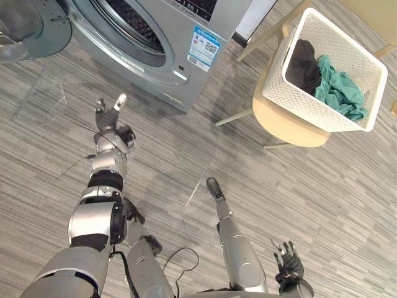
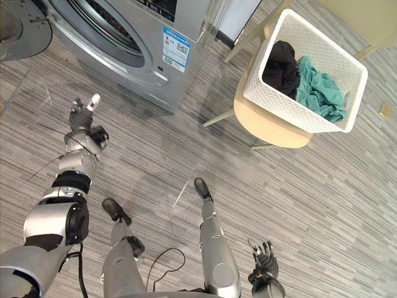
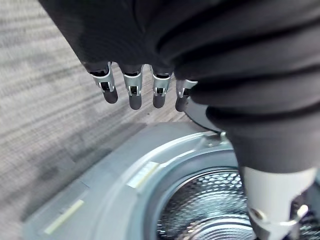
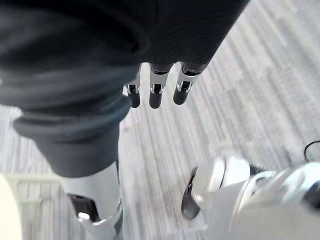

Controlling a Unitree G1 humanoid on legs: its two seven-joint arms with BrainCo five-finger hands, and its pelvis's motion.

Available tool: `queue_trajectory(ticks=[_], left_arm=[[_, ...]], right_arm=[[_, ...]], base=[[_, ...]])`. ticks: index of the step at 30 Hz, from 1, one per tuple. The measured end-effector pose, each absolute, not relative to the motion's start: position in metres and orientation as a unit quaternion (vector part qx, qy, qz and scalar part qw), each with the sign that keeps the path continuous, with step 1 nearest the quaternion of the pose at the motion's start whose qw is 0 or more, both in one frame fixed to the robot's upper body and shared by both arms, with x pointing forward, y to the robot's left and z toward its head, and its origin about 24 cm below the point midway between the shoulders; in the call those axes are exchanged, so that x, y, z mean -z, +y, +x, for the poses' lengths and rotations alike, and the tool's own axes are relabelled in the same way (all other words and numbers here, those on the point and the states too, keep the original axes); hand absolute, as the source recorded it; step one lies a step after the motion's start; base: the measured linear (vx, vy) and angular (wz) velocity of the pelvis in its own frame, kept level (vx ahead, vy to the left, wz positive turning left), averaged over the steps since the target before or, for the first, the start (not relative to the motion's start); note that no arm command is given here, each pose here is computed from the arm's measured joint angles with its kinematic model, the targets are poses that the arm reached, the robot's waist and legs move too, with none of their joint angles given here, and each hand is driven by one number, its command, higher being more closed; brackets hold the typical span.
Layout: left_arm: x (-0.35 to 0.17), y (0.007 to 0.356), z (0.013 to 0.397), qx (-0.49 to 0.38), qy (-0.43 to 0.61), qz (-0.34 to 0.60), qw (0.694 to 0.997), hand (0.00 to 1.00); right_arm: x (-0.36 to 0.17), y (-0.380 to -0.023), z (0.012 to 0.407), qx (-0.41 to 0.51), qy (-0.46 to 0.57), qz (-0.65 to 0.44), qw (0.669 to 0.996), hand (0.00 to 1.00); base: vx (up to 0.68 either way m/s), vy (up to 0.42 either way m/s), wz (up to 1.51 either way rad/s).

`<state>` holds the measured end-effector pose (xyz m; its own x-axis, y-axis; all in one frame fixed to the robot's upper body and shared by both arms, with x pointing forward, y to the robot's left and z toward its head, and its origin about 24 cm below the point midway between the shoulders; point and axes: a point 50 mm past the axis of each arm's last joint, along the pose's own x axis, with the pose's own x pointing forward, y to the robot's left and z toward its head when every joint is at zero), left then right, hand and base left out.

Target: Pick up the laundry basket with both hands and put the clothes into the washing machine.

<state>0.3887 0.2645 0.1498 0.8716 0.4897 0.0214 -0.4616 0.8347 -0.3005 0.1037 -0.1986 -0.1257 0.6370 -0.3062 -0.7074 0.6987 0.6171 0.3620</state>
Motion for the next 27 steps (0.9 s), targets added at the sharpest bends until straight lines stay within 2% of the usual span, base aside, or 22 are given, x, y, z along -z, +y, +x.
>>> queue_trajectory(ticks=[3, 7, 17, 27], left_arm=[[-0.171, 0.268, 0.390, -0.260, -0.098, -0.260, 0.925, 0.00], [-0.183, 0.275, 0.389, -0.263, -0.129, -0.339, 0.894, 0.00], [-0.189, 0.294, 0.381, -0.280, -0.164, -0.459, 0.827, 0.00], [-0.201, 0.318, 0.370, -0.305, -0.205, -0.523, 0.769, 0.00]], right_arm=[[0.133, -0.203, 0.091, 0.335, 0.325, 0.341, 0.816, 0.00], [0.133, -0.206, 0.091, 0.347, 0.318, 0.356, 0.808, 0.00], [0.123, -0.211, 0.104, 0.338, 0.285, 0.364, 0.820, 0.00], [0.123, -0.215, 0.103, 0.344, 0.284, 0.364, 0.817, 0.00]], base=[[0.00, -0.012, -0.01], [0.01, -0.011, 0.05], [0.00, -0.007, 0.13], [-0.05, -0.003, 0.10]])
